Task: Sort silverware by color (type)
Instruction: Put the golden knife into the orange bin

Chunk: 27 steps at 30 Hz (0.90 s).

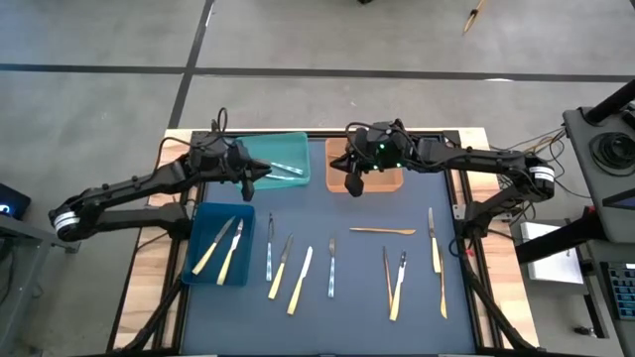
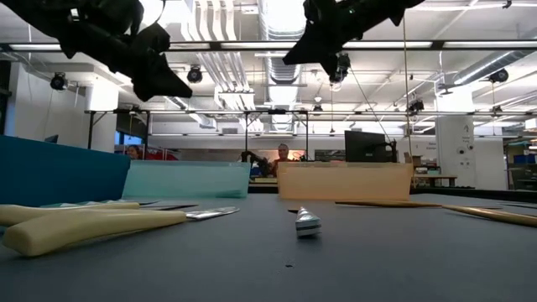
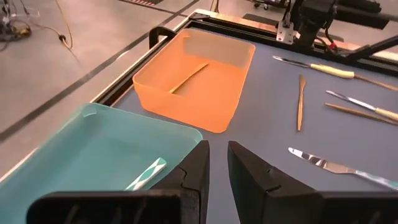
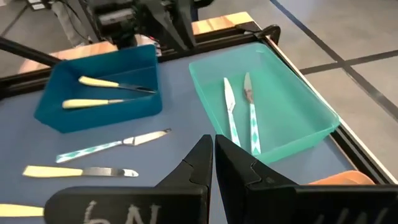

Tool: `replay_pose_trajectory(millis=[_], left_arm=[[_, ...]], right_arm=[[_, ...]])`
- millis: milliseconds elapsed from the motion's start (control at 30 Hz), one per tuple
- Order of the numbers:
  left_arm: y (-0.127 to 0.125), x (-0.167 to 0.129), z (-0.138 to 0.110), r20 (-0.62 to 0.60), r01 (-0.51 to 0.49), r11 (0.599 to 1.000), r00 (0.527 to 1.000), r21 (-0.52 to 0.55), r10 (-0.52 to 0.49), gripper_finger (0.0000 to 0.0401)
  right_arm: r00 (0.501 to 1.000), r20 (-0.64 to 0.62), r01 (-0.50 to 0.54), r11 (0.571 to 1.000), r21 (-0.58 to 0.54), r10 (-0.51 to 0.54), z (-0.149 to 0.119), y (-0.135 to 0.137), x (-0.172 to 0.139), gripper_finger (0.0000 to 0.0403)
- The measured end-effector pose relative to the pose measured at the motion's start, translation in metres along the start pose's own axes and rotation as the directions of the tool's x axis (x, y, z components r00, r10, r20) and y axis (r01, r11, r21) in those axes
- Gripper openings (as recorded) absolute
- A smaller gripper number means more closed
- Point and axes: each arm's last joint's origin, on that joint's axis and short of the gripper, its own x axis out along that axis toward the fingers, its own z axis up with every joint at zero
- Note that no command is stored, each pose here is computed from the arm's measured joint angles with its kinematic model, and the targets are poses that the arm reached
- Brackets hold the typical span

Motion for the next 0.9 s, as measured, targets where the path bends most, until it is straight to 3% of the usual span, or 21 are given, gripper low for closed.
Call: replay_pose_trajectory(millis=[167,333,633,767,900], left_arm=[[0.001,0.004,-0.002,-0.015,0.001,1.000,1.000,0.025,-0.001,0.0040],[0.002,0.009,0.000,-0.003,0.001,0.999,1.000,0.036,-0.001,0.0040],[0.005,0.021,0.006,0.071,-0.003,0.999,0.998,0.051,-0.001,0.0040],[0.006,0.025,0.007,0.095,-0.004,0.999,0.995,0.052,-0.001,0.0040],[0.006,0.028,0.006,0.087,-0.003,0.999,0.996,0.049,-0.001,0.0040]], right_arm=[[1.000,-0.024,-0.018,1.000,0.018,0.018,0.007,0.007,-0.004,0.0009],[0.985,-0.170,-0.024,0.996,0.089,0.039,-0.001,0.019,-0.008,0.0009],[0.880,-0.463,0.002,0.975,0.224,0.104,-0.033,0.055,-0.015,0.0009],[0.828,-0.546,-0.018,0.981,0.193,0.123,-0.045,0.070,-0.019,0.0009],[0.767,-0.629,-0.097,0.992,0.079,0.125,-0.060,0.082,-0.022,0.0009]])
